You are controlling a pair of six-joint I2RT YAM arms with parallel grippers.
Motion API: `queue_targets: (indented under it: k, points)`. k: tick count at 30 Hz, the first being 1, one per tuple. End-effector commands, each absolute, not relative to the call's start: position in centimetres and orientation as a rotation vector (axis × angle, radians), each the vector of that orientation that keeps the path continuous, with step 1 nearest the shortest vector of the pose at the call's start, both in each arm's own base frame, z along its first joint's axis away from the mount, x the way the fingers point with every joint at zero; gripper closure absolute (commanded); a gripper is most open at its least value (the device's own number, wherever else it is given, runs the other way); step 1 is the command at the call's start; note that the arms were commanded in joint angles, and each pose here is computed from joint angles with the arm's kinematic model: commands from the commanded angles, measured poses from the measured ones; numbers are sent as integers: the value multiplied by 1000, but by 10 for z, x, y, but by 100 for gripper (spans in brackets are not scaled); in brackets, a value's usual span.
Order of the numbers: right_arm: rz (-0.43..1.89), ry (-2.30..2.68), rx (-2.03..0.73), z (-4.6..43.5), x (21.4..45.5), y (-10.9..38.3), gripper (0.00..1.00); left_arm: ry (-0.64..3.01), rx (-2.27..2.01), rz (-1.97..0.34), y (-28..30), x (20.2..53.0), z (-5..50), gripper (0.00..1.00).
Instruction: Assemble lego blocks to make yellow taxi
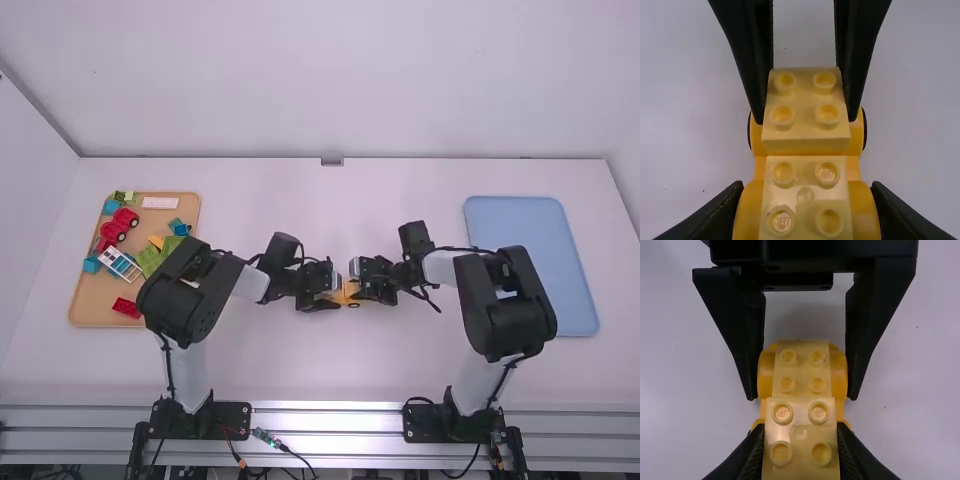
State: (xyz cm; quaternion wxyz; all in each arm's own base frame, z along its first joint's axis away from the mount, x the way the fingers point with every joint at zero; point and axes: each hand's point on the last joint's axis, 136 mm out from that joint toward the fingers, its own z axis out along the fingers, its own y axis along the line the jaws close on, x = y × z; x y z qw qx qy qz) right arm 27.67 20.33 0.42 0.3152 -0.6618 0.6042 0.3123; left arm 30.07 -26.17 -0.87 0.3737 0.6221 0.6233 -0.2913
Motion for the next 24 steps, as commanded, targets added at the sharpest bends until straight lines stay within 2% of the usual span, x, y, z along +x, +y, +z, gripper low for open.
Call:
queue_targets:
  k: [1,12,15,18,20,24]
  points:
    - [858,1591,-1747,2,271,208,100,1605,1612,-773,-260,290,-18,98]
    - [836,1589,-1782,-2,269,212,100,1619,1614,-763,-259,291,-20,98]
    - [849,1595,-1756,2,273,209,84,1634,1615,-754,-257,291,-22,98]
    - [870,1604,-1739,6,275,207,76,1634,1615,-756,-257,291,-22,98]
    - [873,1613,-1734,8,276,206,66,1631,1616,-756,-258,291,-22,98]
    - [870,1610,-1734,9,278,206,56,1634,1616,-755,-257,291,-22,98]
